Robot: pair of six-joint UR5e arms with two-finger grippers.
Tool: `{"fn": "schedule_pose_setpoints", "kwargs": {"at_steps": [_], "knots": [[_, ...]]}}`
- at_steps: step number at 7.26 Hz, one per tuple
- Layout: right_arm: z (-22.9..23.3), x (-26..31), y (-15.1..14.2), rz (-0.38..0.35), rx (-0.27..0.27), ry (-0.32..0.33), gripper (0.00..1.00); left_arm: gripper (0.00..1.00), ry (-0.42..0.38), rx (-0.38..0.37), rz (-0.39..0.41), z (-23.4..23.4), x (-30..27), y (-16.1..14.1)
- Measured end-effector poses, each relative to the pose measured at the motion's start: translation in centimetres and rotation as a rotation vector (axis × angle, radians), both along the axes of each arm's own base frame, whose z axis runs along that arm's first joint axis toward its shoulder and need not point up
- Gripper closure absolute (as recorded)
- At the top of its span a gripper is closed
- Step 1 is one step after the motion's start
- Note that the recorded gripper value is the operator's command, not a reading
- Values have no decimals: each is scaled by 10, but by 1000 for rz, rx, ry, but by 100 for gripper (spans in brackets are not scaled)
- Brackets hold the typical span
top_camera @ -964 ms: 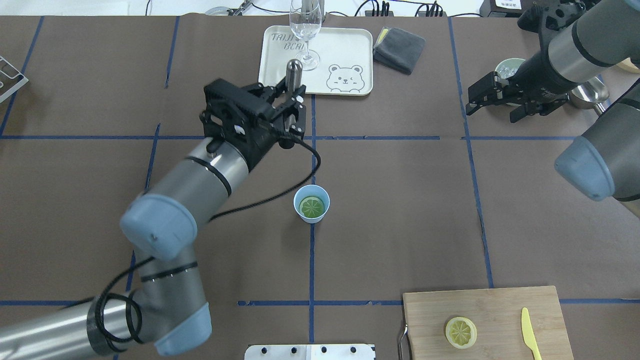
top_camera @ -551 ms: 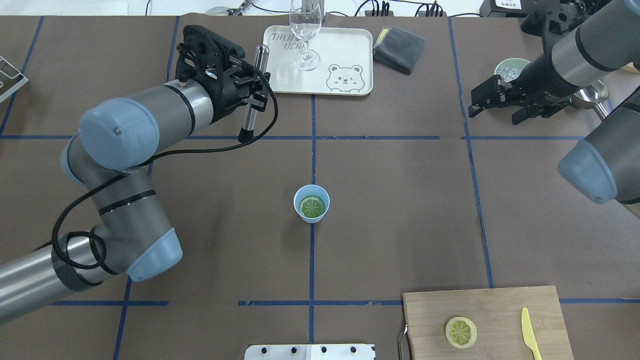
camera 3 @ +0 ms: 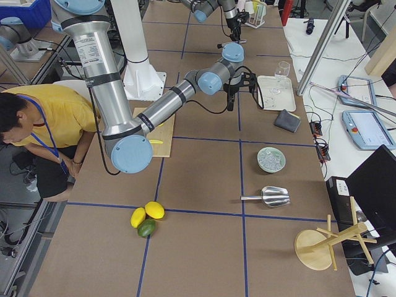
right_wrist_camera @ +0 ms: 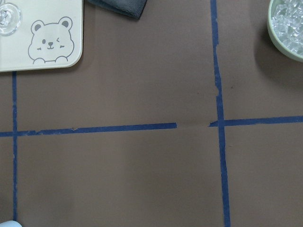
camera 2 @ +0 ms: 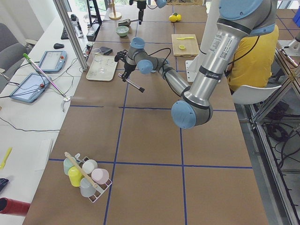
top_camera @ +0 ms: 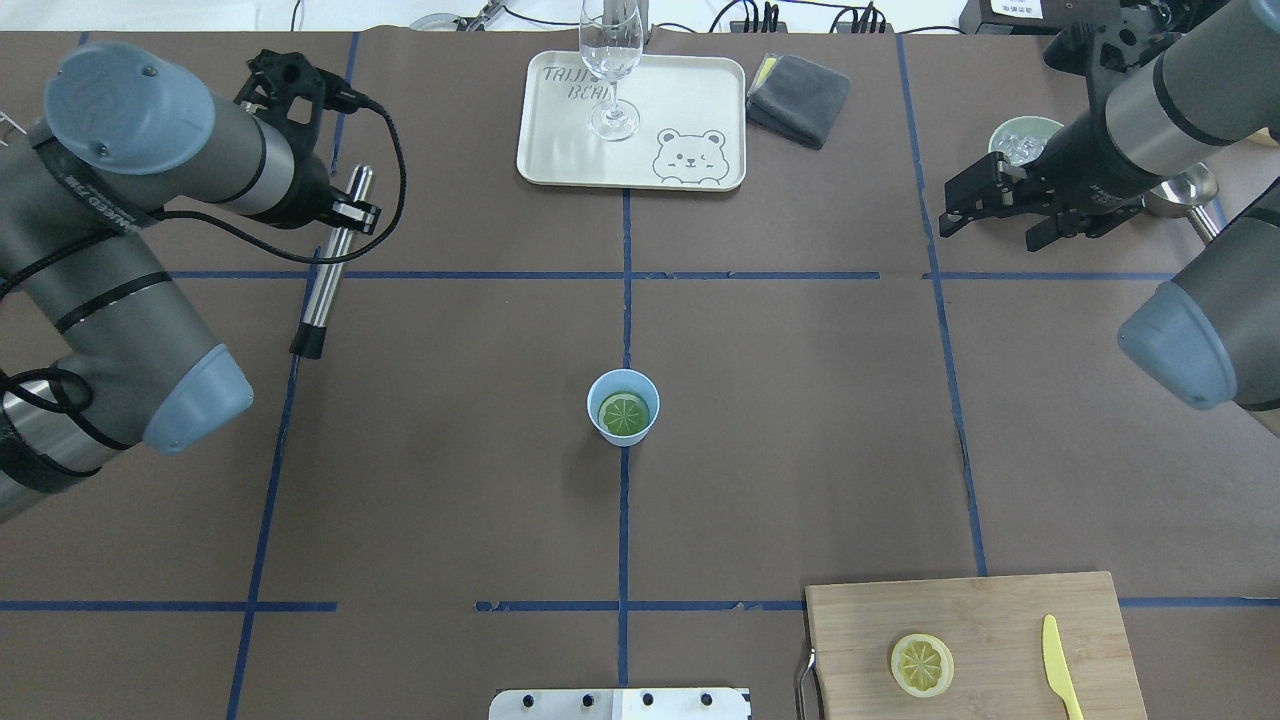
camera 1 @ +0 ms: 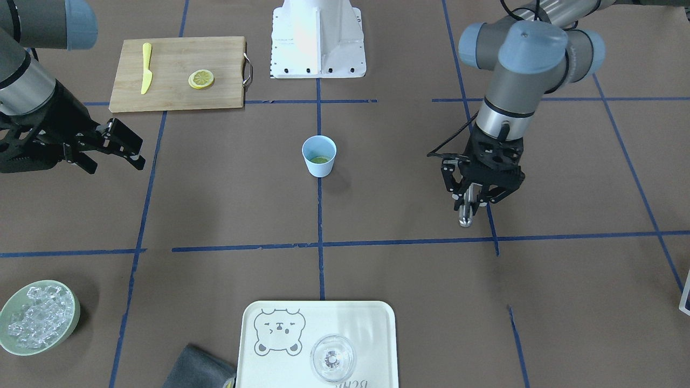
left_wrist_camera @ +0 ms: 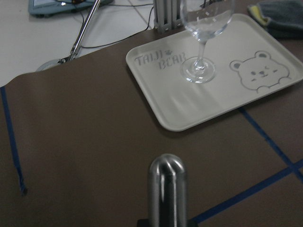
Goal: Squeeze lemon into cup
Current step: 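Carry the muddler back to its spot on the table with the left gripper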
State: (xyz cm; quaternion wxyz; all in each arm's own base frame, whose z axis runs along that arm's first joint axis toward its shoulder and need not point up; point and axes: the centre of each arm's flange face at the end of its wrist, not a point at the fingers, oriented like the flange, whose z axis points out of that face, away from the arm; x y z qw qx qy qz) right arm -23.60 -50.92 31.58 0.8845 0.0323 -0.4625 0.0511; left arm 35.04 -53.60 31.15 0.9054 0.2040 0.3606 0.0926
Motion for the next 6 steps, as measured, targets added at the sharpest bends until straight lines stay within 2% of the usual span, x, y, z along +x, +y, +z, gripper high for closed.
{"fn": "schedule_pose_setpoints", "kwargs": {"at_steps": [1,3,6], "knots": [[1,0,0,0,-1,1,0,100,-60,-114,17,38,-8,4],[3,0,0,-1,-3,3,0,100,-157,-263,22,117,-32,13],[2,0,1,0,-2,2,0,100,-164,-468,44,199,-54,1]]}}
